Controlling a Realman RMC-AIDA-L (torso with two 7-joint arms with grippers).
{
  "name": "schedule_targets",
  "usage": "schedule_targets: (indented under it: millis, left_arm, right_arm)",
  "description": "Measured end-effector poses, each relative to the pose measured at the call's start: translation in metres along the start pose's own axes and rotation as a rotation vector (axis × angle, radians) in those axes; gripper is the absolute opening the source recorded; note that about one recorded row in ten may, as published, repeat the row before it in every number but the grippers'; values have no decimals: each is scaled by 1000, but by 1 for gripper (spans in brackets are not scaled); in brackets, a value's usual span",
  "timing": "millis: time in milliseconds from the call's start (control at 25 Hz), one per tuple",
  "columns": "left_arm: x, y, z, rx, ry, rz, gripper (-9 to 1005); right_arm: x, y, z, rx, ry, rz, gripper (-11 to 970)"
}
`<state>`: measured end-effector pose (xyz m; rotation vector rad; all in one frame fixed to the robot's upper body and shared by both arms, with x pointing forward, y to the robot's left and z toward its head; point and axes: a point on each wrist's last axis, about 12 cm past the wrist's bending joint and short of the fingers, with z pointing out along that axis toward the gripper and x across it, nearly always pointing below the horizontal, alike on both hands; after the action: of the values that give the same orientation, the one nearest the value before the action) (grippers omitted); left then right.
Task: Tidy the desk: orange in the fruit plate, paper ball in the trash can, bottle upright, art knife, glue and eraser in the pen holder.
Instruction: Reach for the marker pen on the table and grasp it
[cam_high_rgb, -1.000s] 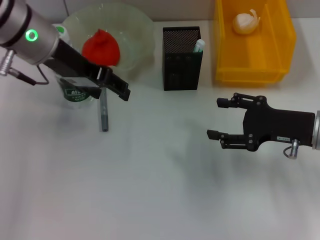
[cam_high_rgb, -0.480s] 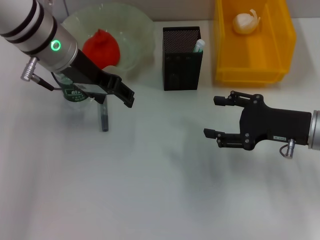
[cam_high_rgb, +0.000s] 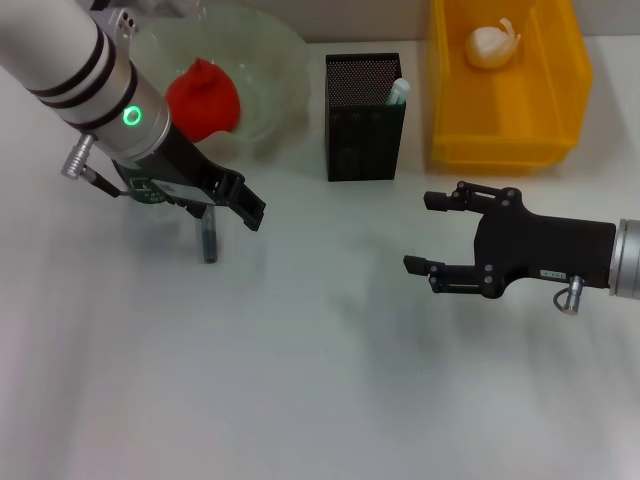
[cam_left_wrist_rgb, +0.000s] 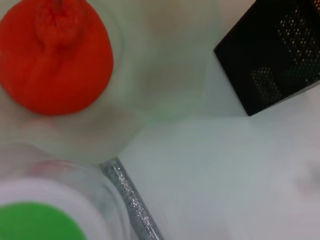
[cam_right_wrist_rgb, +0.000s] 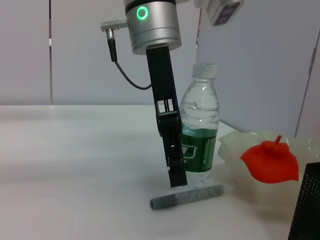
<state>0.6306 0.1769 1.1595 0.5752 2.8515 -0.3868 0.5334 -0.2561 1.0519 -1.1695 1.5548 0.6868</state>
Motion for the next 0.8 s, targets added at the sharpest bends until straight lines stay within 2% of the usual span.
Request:
schedule_targets:
  millis: [800]
  left_arm:
    - [1, -3, 20, -70, -1, 63, 785]
  right_arm:
    - [-1, 0, 1, -2, -4, 5, 790]
